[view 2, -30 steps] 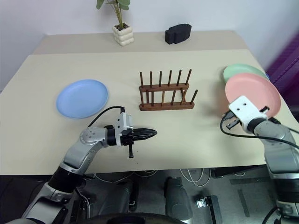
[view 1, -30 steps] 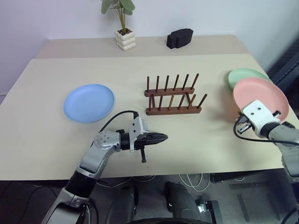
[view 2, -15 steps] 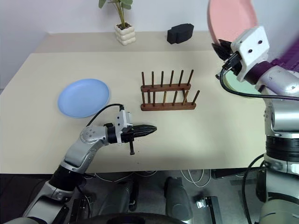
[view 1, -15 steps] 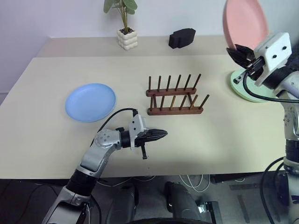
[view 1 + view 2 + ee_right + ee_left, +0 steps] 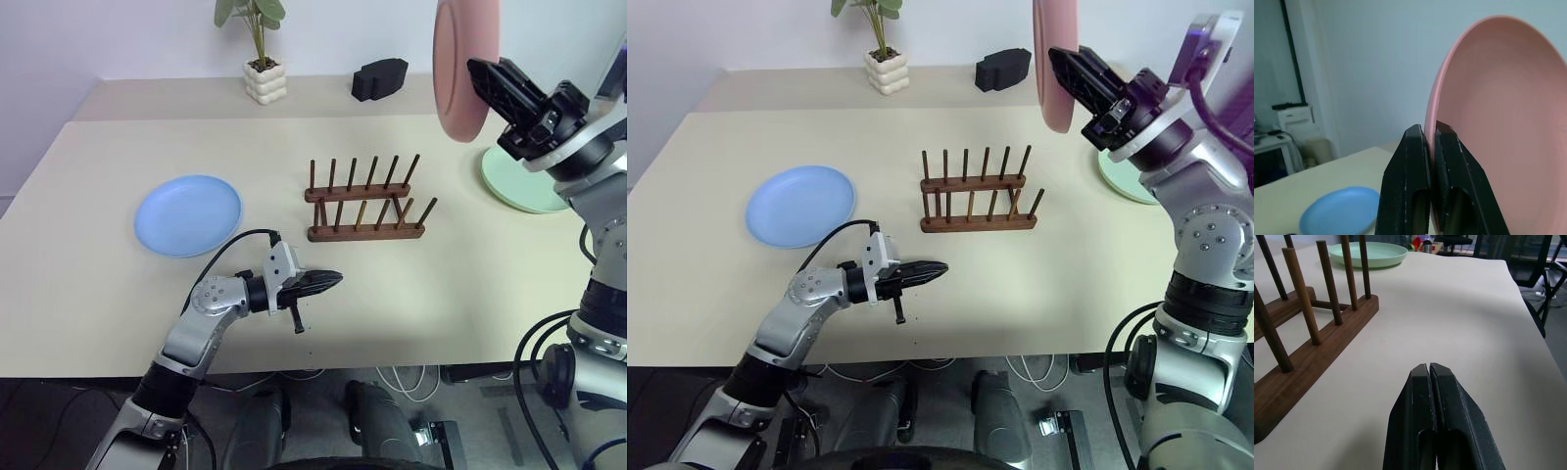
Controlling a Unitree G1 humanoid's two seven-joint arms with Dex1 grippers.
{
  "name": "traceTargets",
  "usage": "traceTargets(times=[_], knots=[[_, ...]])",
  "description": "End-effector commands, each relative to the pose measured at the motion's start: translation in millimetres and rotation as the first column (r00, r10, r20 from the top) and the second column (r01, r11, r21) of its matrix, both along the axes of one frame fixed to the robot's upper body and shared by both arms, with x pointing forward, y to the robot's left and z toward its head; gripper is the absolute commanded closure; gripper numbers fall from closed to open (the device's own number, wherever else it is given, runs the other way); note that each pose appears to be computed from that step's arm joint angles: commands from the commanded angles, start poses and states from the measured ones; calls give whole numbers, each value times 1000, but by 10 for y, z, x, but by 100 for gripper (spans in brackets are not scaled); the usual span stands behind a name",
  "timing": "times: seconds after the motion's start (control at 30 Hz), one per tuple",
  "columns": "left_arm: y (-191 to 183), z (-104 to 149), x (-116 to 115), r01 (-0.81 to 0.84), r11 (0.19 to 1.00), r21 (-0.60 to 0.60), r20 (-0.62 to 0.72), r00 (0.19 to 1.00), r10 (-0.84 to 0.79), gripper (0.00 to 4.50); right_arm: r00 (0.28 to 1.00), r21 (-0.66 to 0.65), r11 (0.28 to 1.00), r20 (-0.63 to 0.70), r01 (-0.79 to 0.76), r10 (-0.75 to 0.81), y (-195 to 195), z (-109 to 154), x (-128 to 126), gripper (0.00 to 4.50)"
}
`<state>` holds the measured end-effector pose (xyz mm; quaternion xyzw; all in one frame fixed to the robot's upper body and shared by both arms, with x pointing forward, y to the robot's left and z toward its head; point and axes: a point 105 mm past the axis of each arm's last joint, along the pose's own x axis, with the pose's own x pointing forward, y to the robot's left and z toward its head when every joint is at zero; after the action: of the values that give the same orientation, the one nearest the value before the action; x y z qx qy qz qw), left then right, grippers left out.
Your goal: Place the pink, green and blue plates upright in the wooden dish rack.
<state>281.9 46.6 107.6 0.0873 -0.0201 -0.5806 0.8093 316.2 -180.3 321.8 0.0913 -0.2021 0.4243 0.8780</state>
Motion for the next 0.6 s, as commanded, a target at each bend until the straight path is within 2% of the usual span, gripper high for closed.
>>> traceTargets(times=[0.03,0.23,0.6], knots=[[15,124,-17,-5,1000,-19,61,998,6,450,995,77,994,-45,-80,84,12,-36,-29,446],[32,128,-8,-19,1000,-19,64,998,20,450,980,145,984,-155,-104,126,-31,-205,53,446],[39,119,-12,-23,1000,-13,60,998,24,450,969,180,981,-221,-69,109,-138,-361,142,446]])
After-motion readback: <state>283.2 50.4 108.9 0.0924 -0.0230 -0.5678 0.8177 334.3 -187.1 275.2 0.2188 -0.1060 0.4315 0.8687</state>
